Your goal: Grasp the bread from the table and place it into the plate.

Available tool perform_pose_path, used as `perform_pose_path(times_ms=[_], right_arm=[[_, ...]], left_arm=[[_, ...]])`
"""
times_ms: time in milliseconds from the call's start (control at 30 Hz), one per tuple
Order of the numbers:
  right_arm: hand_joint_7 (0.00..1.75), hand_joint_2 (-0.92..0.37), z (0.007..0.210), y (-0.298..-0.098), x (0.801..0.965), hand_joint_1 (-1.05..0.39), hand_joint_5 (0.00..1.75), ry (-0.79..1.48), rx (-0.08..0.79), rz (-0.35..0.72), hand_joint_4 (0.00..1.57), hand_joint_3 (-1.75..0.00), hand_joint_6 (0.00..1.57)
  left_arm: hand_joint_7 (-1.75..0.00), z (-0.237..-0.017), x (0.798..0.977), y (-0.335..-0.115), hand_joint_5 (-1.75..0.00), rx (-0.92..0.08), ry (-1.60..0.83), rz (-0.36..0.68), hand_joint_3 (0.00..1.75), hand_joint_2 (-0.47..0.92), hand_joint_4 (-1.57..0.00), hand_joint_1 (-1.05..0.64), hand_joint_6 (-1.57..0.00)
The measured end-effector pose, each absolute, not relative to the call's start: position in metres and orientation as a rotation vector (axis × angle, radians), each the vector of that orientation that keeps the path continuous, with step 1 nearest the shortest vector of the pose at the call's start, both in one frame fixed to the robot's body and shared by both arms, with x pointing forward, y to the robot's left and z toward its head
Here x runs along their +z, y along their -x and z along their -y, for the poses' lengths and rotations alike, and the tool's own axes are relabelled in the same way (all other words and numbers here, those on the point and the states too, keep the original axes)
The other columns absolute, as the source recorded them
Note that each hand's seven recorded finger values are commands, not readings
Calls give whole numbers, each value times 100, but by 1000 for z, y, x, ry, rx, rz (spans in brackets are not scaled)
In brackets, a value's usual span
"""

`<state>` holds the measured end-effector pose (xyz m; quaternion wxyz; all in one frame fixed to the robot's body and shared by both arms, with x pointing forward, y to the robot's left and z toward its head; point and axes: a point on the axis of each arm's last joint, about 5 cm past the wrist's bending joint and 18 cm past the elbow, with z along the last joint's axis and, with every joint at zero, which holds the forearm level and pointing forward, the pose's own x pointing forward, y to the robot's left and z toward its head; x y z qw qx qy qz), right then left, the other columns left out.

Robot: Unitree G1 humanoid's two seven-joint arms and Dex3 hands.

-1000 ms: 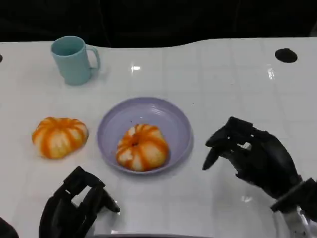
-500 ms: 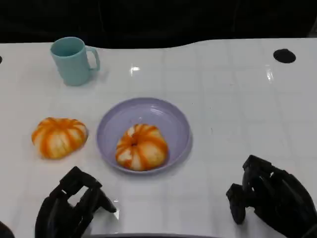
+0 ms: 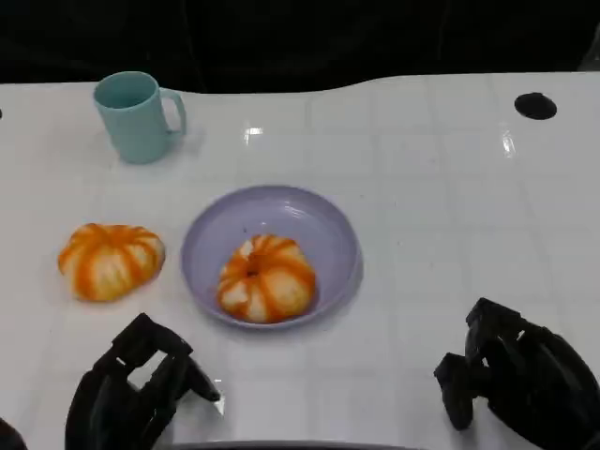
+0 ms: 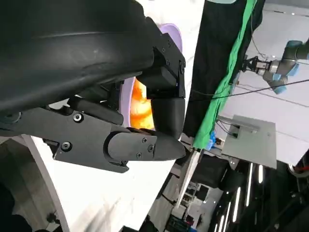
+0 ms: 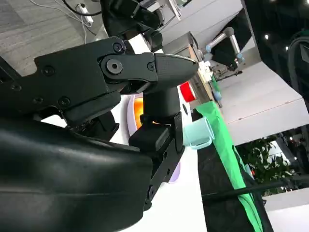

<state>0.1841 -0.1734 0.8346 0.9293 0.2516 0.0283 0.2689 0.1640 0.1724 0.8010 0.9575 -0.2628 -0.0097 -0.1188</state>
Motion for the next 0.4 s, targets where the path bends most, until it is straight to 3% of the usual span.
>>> perform_pose_path(times_ms=[400], right_arm=[[175,-92,173,-184,835,-55,175,-516,550,-58,97,-38,75]], left_arm=[[-149,-172,801,-164,-175,-241,533,19,28,92,-59,-52,-50]])
